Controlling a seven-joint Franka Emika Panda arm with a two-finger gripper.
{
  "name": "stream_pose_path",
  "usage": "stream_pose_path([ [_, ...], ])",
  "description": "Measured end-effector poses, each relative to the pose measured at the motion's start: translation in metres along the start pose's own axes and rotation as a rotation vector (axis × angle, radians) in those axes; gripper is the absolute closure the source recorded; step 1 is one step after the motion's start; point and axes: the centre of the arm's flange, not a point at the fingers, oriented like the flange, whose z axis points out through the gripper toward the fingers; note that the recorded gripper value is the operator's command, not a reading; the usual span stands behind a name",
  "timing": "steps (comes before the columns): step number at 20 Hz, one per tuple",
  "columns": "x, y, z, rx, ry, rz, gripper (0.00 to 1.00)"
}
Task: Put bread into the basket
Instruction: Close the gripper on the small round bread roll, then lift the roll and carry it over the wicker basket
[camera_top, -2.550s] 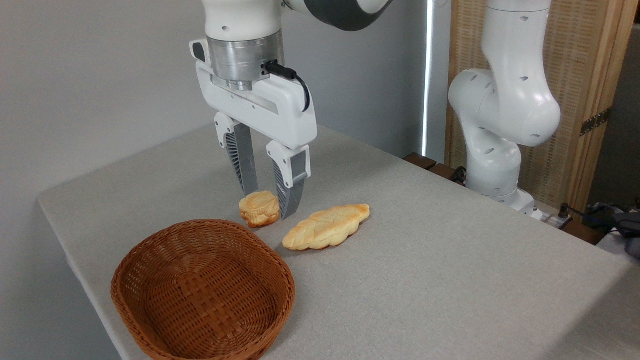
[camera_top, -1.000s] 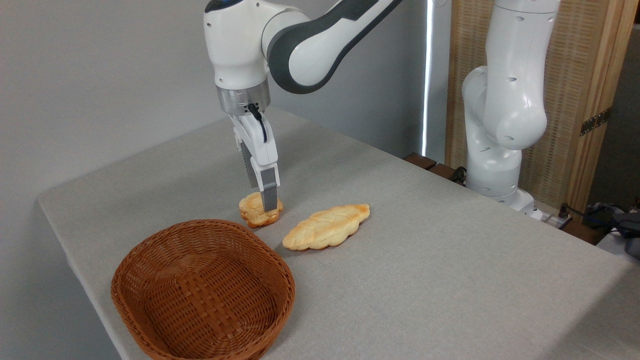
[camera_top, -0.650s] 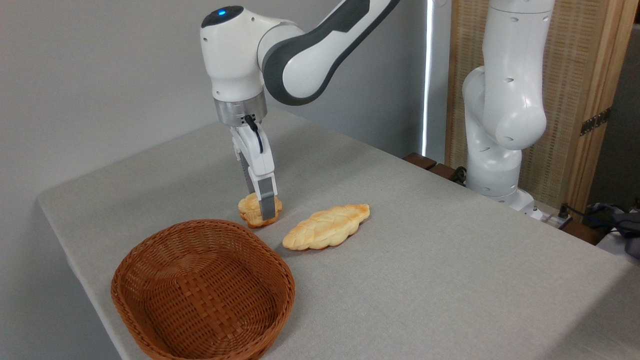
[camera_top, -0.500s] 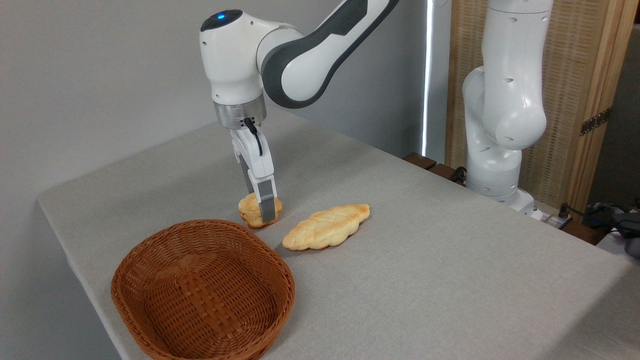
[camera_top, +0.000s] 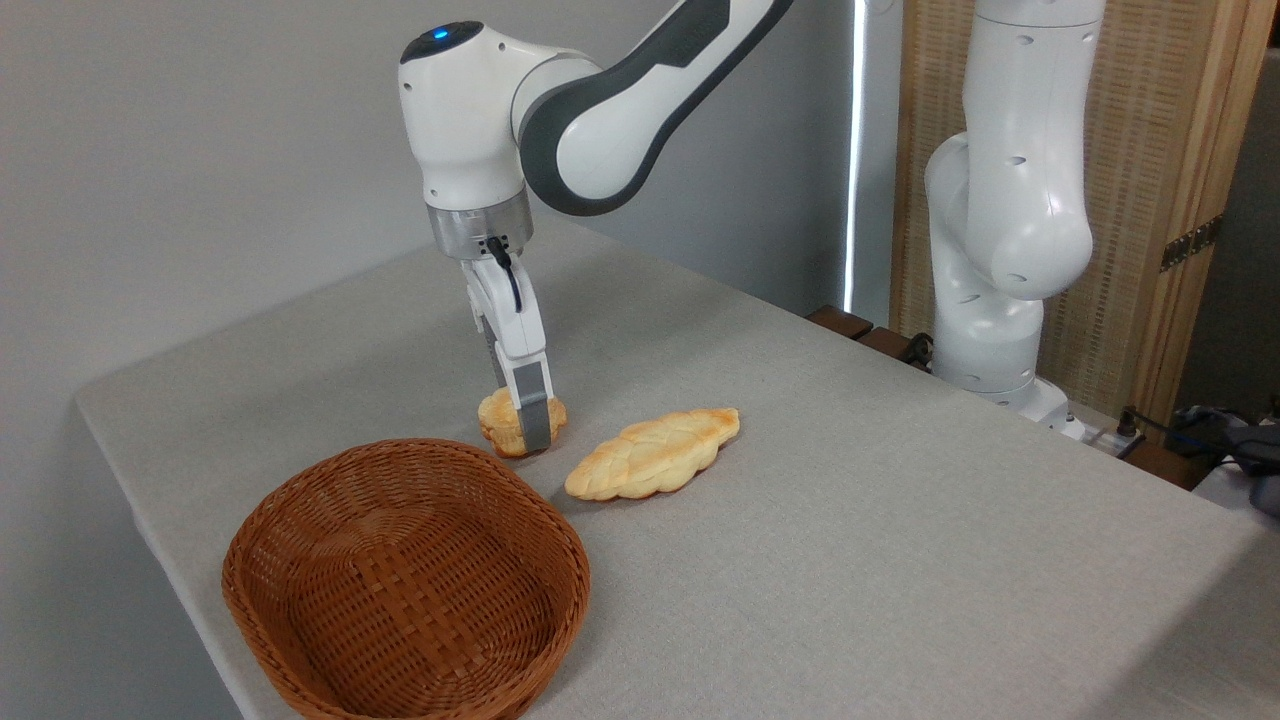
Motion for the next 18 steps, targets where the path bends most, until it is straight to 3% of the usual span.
stream_pose_path([
  [11,0.000,-0.001,-0.004,0.005,0.006,0.000,0.44],
  [18,-0.004,-0.001,-0.048,0.044,0.081,-0.006,0.40],
])
